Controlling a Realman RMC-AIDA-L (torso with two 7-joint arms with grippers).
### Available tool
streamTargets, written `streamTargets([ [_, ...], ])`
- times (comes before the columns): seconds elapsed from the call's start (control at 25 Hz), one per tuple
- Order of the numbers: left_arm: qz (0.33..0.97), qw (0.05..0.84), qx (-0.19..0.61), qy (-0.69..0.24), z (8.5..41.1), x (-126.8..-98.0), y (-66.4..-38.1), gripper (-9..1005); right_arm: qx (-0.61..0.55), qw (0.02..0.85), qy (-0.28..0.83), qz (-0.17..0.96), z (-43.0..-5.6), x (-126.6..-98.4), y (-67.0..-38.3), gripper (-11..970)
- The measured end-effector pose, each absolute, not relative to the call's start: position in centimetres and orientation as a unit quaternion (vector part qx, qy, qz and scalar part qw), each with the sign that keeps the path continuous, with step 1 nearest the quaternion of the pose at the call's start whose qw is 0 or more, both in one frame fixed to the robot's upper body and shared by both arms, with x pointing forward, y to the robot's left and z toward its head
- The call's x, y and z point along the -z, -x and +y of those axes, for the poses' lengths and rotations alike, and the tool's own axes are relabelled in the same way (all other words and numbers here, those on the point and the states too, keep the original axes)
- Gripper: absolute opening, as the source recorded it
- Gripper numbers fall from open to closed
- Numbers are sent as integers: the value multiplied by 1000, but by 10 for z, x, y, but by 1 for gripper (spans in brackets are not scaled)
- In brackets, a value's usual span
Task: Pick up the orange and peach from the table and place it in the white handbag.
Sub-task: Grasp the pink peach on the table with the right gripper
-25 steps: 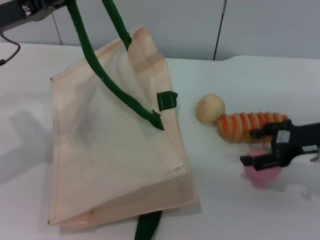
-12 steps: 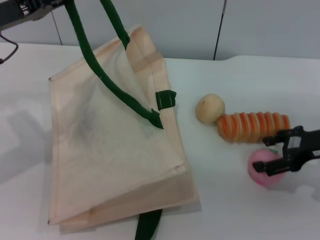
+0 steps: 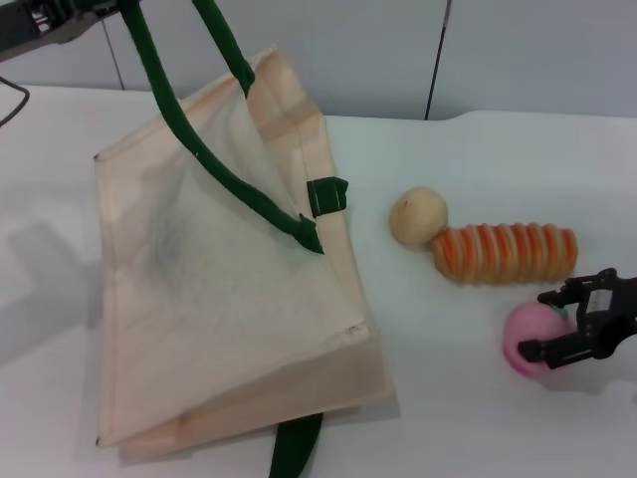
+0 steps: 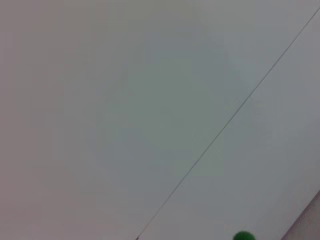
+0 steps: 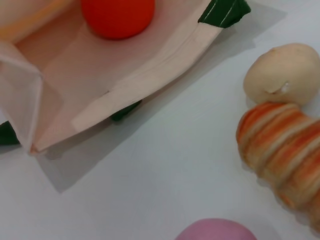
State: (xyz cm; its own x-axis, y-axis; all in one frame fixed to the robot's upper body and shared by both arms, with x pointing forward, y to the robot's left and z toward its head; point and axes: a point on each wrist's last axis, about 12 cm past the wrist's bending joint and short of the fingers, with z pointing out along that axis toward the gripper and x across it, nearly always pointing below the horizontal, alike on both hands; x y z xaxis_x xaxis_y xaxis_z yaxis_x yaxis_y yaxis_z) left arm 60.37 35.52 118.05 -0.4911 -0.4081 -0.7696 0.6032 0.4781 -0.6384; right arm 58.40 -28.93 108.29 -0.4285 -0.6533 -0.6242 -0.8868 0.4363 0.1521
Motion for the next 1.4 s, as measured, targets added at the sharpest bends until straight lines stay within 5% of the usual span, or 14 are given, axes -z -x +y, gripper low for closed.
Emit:
streamTargets([
  [1.4,700,500,505,-69,356,-1181,-604,160,-250,232,492,801,-299,-1098,-575,671],
])
